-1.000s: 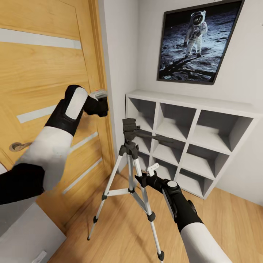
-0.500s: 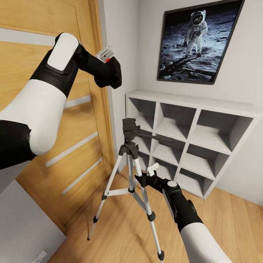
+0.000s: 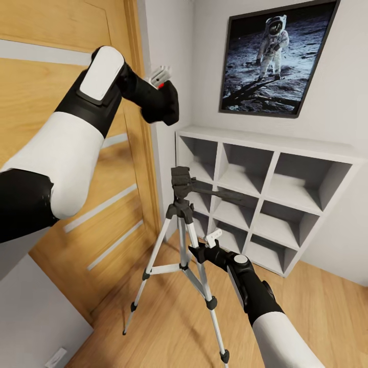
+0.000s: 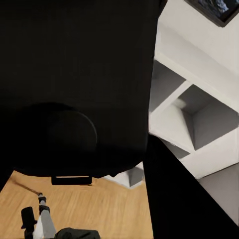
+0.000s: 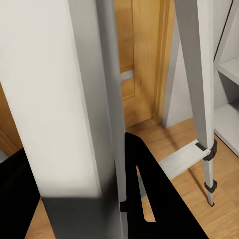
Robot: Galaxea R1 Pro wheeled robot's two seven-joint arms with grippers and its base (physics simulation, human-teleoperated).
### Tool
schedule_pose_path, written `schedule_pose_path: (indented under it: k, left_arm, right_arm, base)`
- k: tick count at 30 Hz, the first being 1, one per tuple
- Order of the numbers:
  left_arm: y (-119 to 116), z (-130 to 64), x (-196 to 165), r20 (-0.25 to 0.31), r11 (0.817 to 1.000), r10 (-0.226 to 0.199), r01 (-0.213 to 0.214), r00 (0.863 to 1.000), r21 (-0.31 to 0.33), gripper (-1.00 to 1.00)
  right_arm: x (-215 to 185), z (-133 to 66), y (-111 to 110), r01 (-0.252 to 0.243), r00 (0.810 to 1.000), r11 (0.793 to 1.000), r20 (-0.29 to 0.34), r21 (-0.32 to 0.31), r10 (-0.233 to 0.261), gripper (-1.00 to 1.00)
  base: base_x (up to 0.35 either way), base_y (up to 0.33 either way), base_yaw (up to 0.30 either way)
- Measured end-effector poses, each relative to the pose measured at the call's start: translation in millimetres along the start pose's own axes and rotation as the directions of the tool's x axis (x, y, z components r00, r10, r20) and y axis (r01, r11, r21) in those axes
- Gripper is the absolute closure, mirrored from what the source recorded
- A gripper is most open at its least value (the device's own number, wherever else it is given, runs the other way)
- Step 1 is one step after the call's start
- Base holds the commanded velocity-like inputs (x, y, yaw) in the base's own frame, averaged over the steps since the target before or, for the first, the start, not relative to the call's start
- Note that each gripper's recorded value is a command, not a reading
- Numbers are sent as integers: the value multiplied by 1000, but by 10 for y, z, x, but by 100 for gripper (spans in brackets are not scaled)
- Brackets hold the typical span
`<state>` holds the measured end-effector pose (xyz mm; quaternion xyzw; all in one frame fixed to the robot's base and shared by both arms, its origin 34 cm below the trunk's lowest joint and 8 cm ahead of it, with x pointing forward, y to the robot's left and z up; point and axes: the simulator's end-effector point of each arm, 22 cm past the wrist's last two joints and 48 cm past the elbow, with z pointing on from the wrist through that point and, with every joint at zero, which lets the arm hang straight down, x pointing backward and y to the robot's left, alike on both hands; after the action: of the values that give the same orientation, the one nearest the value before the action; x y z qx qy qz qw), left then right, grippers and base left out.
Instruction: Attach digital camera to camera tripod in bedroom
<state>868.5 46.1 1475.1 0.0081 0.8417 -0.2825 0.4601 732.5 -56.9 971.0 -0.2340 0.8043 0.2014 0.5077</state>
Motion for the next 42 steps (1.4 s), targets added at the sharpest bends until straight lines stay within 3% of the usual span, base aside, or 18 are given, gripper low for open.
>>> schedule_pose_path:
  k: [3, 7, 10, 17, 20, 21, 23, 24, 27, 30, 31, 32, 40, 42]
  left_arm:
    - [51, -22, -23, 13, 998, 17, -16, 1000, -53, 100]
    - [247, -77, -42, 24, 980, 55, -49, 998, -194, 100]
    - [317, -85, -22, 18, 968, 67, -61, 998, -242, 100]
    - [329, -41, 42, 4, 960, 99, -94, 995, -263, 100]
    - [212, -8, 66, 2, 971, 104, -102, 995, -215, 100]
    - [15, 27, 90, 3, 987, 101, -100, 995, -126, 100]
    - [-124, 42, 105, 2, 992, 112, -111, 994, -61, 100]
    - [-309, 50, 129, 1, 994, 108, -108, 994, 31, 100]
    - [-436, 36, 134, 0, 982, 118, -117, 993, 147, 100]
    - [-383, 4, 91, 7, 974, 123, -122, 992, 191, 100]
    - [-275, -43, 36, 12, 965, 116, -116, 993, 234, 100]
    - [-161, -29, 29, 10, 969, 129, -129, 992, 212, 100]
    - [-142, 1, 86, -3, 966, 127, -123, 992, 227, 100]
    - [-130, 58, 178, -13, 964, 195, -189, 981, 189, 100]
  right_arm:
    - [0, 0, 0, 0, 1000, 1000, 0, 0, 0, 100]
    - [0, 0, 0, -1, 1000, 1000, 0, 0, 1, 100]
    - [0, 1, 0, -1, 1000, 1000, 0, 0, 1, 100]
    - [0, 0, 0, -1, 1000, 1000, 0, 0, 1, 100]
    - [0, 0, 0, 0, 1000, 1000, 0, 0, 0, 100]
    - [0, 0, 0, 0, 1000, 1000, 0, 0, 0, 100]
    - [0, 0, 0, 0, 1000, 1000, 0, 0, 0, 100]
    - [0, 0, 0, 0, 1000, 1000, 0, 0, 0, 100]
    - [0, 0, -1, 0, 1000, 1000, 0, 0, 0, 100]
    - [0, 0, -1, 0, 1000, 1000, 0, 0, 0, 100]
    - [-1, 0, 0, 0, 1000, 1000, 0, 0, 0, 100]
    - [-2, 1, -1, -1, 1000, 1000, 0, 0, 1, 100]
    - [-1, 0, 0, -1, 1000, 1000, 0, 0, 1, 100]
    - [-1, 0, 0, -1, 1000, 1000, 0, 0, 1, 100]
  base:
    - [0, 0, 0]
    - [0, 0, 0]
    - [0, 0, 0]
    - [0, 0, 0]
    - [0, 0, 0]
    - [0, 0, 0]
    - [0, 0, 0]
    - [0, 0, 0]
    - [0, 0, 0]
    - [0, 0, 0]
    - [0, 0, 0]
    - [0, 0, 0]
    - [0, 0, 0]
    - [0, 0, 0]
